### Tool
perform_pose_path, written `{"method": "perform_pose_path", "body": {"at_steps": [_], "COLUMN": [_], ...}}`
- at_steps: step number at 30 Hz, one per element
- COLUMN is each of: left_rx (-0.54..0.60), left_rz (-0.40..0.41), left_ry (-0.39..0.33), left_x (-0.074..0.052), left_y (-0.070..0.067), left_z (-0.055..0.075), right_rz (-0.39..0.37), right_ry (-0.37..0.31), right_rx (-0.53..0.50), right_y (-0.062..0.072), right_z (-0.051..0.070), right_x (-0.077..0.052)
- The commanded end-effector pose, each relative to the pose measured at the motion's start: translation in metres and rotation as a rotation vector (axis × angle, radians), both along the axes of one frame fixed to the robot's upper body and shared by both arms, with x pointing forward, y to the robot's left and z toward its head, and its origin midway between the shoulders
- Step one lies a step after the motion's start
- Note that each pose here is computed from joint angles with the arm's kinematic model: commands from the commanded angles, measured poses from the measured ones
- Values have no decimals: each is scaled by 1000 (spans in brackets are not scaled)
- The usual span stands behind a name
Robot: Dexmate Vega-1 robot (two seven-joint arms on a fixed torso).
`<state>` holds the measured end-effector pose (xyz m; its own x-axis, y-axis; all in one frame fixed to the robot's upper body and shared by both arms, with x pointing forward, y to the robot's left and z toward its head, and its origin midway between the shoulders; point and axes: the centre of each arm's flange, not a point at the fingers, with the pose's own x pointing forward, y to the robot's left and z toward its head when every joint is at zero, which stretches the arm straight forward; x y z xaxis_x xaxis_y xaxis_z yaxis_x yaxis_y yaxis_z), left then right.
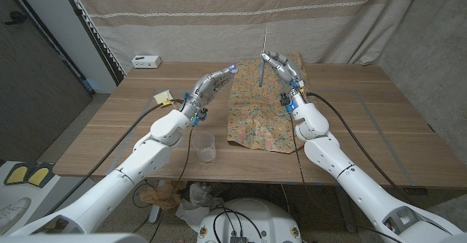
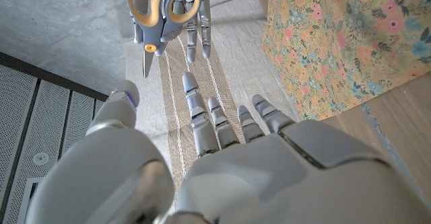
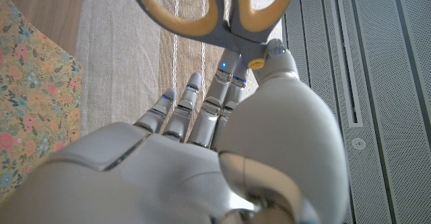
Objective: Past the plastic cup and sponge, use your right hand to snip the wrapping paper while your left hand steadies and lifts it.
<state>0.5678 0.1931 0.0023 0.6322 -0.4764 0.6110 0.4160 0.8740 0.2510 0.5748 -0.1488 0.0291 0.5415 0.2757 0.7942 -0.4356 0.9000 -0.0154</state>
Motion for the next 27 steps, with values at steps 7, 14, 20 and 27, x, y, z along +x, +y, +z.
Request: {"method": "perform_pose_path", "body": {"at_steps": [7, 14, 20, 27], "left_rx": [26, 19, 19, 30], "left_rz": [-16, -3, 12, 19], "left_ry": [1, 1, 7, 17], "left_x": [-1, 0, 0, 1], "left_y": [-6, -6, -6, -7], "left_z": [0, 0, 0, 0], "right_rz": [6, 6, 8, 17], "right_ry": [-8, -13, -14, -14], "right_rx": [-18, -22, -26, -28], "right_y": [7, 9, 10, 12], "right_z": [1, 2, 2, 2], "right_x": [4, 4, 5, 5]}}
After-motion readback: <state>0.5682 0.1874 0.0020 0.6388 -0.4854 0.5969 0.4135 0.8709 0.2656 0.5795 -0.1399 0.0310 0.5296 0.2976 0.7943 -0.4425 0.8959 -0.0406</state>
